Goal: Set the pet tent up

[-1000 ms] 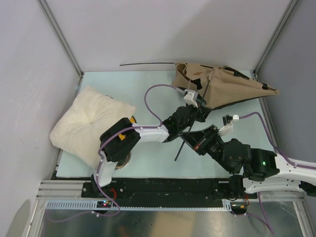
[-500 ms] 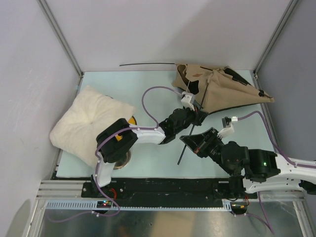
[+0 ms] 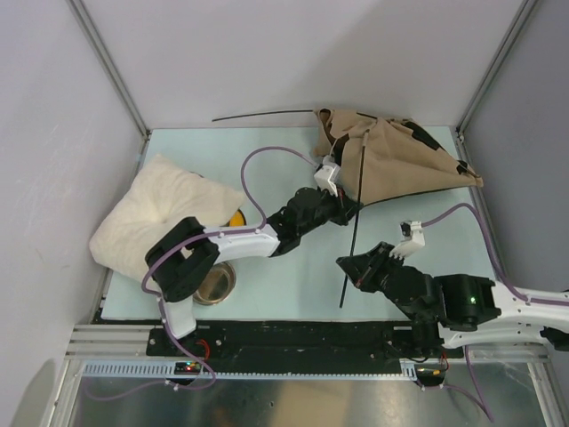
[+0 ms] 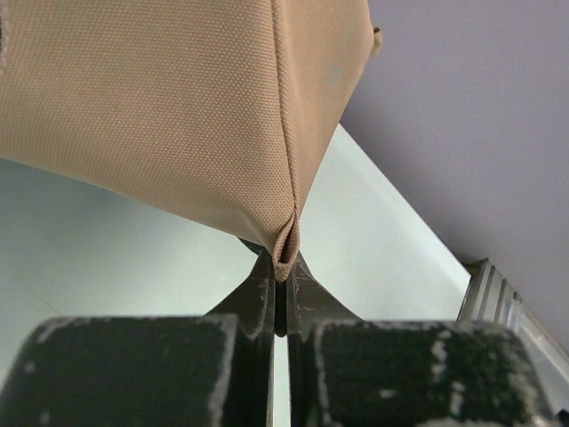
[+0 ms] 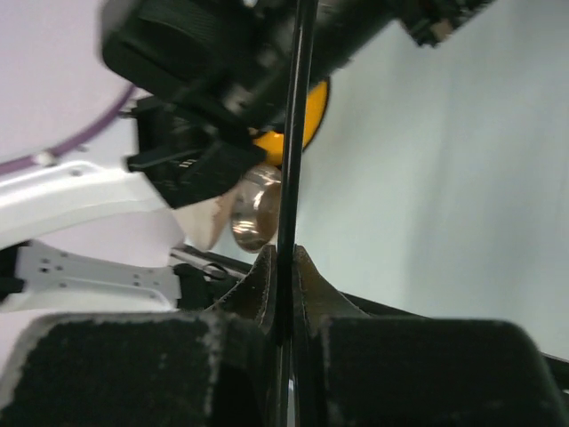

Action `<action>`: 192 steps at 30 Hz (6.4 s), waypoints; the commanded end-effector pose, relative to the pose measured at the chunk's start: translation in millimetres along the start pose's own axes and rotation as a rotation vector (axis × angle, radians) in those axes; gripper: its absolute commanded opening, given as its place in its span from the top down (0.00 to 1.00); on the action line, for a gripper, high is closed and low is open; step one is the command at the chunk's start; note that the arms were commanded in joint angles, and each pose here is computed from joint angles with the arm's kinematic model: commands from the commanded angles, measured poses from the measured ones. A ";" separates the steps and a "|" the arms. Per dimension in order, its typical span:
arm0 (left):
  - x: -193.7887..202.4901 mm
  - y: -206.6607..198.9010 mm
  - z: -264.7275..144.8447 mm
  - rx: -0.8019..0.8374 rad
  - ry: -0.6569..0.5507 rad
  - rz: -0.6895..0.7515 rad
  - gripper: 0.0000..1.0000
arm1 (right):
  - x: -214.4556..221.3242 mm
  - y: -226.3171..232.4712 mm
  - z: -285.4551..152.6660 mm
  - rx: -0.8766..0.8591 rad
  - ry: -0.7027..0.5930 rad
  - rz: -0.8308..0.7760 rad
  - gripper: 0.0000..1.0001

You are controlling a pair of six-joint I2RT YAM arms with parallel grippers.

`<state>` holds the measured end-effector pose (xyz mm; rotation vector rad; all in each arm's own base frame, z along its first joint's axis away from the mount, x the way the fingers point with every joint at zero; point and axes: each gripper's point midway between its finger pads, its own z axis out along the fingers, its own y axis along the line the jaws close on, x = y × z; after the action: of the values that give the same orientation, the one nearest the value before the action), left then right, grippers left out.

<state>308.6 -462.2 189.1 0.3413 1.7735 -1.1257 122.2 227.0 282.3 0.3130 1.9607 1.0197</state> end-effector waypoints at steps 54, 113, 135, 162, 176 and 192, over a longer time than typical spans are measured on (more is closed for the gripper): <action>40.6 -45.1 -118.0 0.071 0.254 -0.031 1.00 | -2.8 -5.9 15.2 -0.117 -0.223 -0.075 1.00; 50.3 -36.6 -195.9 -0.019 0.407 -0.061 1.00 | -68.7 66.6 63.8 -0.331 -0.395 -0.287 1.00; 65.2 -30.7 -215.3 -0.014 0.440 -0.127 1.00 | -130.1 113.4 58.9 -0.533 -0.529 -0.161 1.00; 72.9 -35.3 -216.1 -0.025 0.500 -0.264 1.00 | -182.9 148.0 64.6 -0.672 -0.680 -0.039 1.00; 84.2 -28.8 -225.5 -0.050 0.529 -0.329 1.00 | -201.1 142.8 84.3 -0.643 -0.739 -0.043 1.00; 56.7 -13.9 -220.8 -0.086 0.462 -0.470 1.00 | -160.4 133.4 106.4 -0.590 -0.651 -0.131 1.00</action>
<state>210.5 -313.9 235.7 0.0424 1.9798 -1.2877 264.8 334.5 344.3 -0.0433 1.4090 1.2626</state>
